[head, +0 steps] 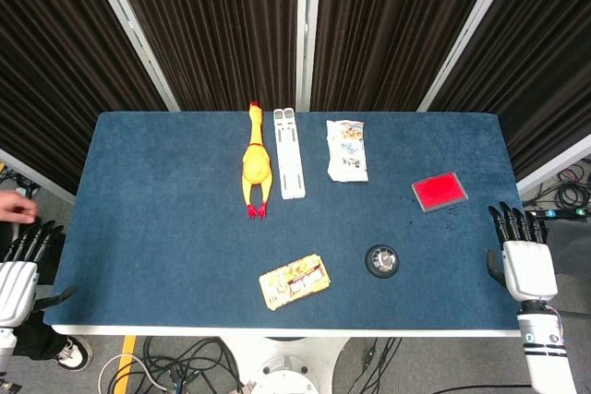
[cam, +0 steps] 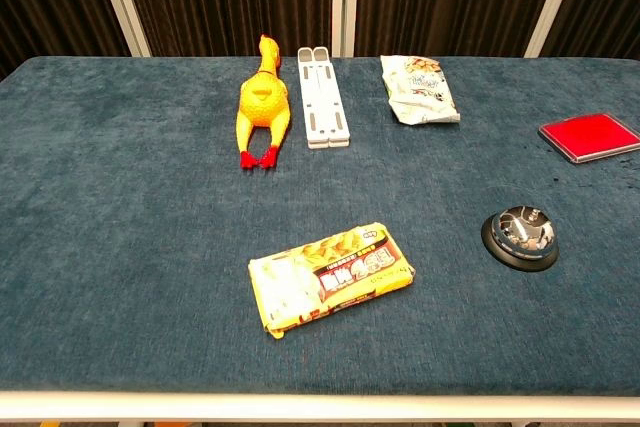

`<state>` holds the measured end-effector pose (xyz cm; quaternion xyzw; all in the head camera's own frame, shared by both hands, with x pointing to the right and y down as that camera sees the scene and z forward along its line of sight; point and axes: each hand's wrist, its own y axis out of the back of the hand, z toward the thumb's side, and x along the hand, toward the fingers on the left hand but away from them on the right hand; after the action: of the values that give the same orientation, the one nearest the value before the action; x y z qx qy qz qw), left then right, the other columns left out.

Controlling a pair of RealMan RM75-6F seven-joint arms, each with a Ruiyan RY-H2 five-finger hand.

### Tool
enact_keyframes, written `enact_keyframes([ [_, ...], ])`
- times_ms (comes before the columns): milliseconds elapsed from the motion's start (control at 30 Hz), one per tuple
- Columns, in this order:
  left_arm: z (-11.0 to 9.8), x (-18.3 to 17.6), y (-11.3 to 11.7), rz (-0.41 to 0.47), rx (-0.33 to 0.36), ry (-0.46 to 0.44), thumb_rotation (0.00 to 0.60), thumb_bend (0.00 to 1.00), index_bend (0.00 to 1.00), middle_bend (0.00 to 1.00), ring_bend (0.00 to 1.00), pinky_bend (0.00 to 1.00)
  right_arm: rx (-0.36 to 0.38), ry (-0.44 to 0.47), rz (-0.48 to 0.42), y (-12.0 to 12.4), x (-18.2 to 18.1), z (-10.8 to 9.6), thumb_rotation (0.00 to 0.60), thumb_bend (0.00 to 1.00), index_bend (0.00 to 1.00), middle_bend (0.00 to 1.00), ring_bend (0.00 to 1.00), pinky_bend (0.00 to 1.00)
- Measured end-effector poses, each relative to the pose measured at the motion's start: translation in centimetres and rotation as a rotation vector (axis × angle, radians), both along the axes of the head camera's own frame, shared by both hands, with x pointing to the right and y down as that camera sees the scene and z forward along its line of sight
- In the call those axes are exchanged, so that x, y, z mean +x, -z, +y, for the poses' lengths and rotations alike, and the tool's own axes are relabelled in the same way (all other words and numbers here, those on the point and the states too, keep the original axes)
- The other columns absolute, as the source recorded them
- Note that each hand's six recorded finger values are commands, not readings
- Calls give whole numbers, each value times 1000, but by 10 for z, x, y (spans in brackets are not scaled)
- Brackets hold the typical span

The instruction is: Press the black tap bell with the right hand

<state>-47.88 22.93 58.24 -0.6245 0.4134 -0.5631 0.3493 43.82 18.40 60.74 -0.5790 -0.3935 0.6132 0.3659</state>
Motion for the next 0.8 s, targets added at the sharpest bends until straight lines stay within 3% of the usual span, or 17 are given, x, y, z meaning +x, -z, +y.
enact_keyframes([
  [433,-3,2,0,11,6,6,600,113,84,30,0,153,5,51,-25,2,-12,0,600,481,0,19,14,25],
  [500,-1,3,1,14,3,6,600,113,84,30,0,153,15,82,-42,3,-18,0,600,554,0,132,149,192],
  [533,0,3,0,13,0,4,600,114,84,30,0,153,23,98,-49,4,-21,0,600,635,0,275,295,357],
  [600,2,2,1,8,-5,3,600,114,85,30,0,153,42,143,-66,5,-30,1,600,809,0,534,537,591],
  [667,1,1,1,8,-3,7,600,114,84,30,0,153,56,194,-78,5,-38,4,600,963,10,722,698,730],
  [800,-1,1,2,13,-1,6,600,114,84,29,0,153,37,315,-116,-4,-61,22,600,1000,54,902,845,831],
])
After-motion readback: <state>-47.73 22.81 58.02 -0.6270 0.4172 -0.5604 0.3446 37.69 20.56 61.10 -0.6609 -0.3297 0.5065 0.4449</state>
